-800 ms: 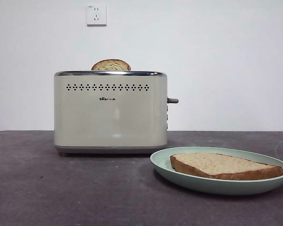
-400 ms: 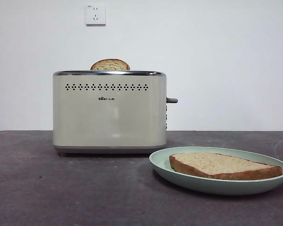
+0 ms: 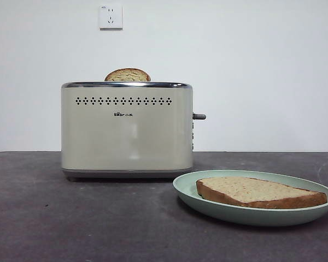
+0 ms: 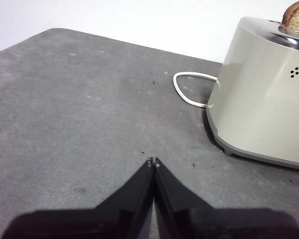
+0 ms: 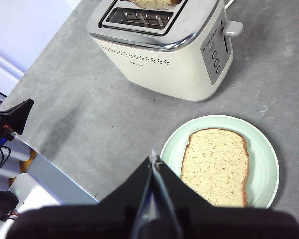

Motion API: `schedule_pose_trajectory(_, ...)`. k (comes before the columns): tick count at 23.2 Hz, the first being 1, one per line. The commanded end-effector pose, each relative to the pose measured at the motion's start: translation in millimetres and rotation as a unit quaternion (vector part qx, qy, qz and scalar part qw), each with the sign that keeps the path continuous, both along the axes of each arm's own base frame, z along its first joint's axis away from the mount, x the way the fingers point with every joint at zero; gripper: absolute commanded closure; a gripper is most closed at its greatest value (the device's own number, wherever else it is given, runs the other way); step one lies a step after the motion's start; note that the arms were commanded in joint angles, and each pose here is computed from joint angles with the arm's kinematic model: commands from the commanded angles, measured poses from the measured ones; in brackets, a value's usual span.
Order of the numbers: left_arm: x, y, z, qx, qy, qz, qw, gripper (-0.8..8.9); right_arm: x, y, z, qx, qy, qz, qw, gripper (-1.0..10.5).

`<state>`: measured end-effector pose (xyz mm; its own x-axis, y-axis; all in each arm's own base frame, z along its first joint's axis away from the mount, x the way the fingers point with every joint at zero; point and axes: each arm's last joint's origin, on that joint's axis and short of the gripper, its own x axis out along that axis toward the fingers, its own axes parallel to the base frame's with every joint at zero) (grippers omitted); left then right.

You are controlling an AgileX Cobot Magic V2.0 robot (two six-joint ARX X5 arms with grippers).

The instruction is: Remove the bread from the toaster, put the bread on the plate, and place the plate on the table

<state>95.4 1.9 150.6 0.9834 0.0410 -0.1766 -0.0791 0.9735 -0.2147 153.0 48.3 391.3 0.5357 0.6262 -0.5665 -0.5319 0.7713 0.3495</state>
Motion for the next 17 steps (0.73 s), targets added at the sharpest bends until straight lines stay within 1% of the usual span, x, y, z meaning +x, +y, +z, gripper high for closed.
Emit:
schedule_pose_trajectory(1, 0.6, 0.2, -3.7, 0.006, 0.003, -0.002, 1.000, 8.17, 0.6, 0.1, -0.9, -0.002, -0.002, 0.001, 1.000, 9.5)
schedule_pose_trajectory(7, 0.6, 0.2, -3.6, 0.006, 0.003, -0.002, 1.000, 8.17, 0.3, 0.0, -0.8, -0.003, -0.003, 0.000, 1.000, 9.5)
schedule_pose_trajectory(12, 0.6, 0.2, -3.6, 0.006, 0.003, -0.002, 1.000, 8.17, 0.3, 0.4, -0.8, 0.005, 0.006, -0.005, 1.000, 9.5)
schedule_pose_trajectory(14, 0.6, 0.2, -3.7, 0.006, 0.003, -0.002, 1.000, 8.17, 3.4, 0.8, -0.2, -0.016, -0.026, 0.014, 0.999, 9.5)
schedule_pose_trajectory(17, 0.6, 0.2, -3.6, 0.006, 0.003, -0.002, 1.000, 8.17, 15.9, 3.3, 3.3, -0.044, -0.112, 0.050, 0.991, 9.5)
